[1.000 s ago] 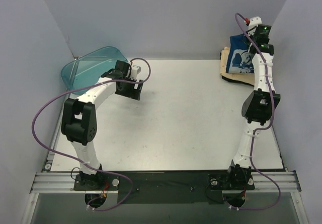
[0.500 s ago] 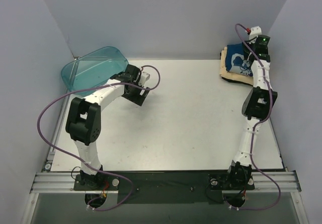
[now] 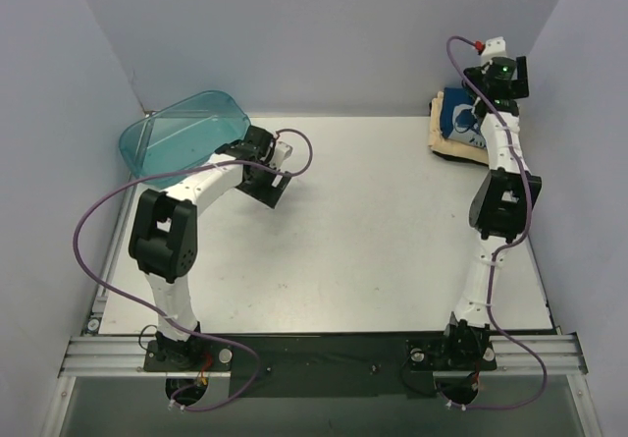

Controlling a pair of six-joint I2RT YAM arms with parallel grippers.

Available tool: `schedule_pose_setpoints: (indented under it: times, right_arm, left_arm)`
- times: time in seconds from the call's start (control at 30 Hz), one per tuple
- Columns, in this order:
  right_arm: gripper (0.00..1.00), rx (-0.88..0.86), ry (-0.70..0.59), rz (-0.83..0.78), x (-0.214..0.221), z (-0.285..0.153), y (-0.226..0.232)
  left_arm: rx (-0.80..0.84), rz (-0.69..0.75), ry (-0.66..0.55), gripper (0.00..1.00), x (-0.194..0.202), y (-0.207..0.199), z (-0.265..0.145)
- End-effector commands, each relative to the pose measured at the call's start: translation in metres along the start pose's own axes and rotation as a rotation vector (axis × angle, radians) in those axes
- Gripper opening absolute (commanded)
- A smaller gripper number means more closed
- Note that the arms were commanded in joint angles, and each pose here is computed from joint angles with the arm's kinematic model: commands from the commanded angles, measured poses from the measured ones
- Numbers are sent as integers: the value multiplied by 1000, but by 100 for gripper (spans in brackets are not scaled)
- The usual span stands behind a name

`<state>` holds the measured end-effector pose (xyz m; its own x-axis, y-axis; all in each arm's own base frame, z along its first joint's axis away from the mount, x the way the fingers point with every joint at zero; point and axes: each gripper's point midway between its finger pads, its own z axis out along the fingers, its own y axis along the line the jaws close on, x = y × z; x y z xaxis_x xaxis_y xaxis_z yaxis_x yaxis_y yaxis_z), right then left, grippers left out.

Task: Fold and stack the t-shirts
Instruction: Put the neatly folded tshirt into the corner of the board with the right arm

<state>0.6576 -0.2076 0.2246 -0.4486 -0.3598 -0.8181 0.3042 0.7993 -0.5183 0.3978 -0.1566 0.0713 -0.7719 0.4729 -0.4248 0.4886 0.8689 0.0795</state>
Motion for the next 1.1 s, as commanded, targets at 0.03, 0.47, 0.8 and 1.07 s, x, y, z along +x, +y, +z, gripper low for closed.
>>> schedule_pose_setpoints:
  times: [0.03, 0.47, 0.8, 1.07]
  right_arm:
    - [100, -72, -133, 101, -89, -113, 19]
    - [100, -585, 22, 279, 45, -346, 148]
    - [100, -555, 116, 386, 176, -410, 148]
    - [100, -492, 85, 390, 202, -414, 137]
  left_arm:
    - [-3, -21, -159, 94, -34, 4, -52]
    - [57, -166, -330, 94, 57, 15, -128]
    - [-145, -361, -492, 94, 98, 54, -99]
    - [-348, -560, -508, 94, 124, 89, -86]
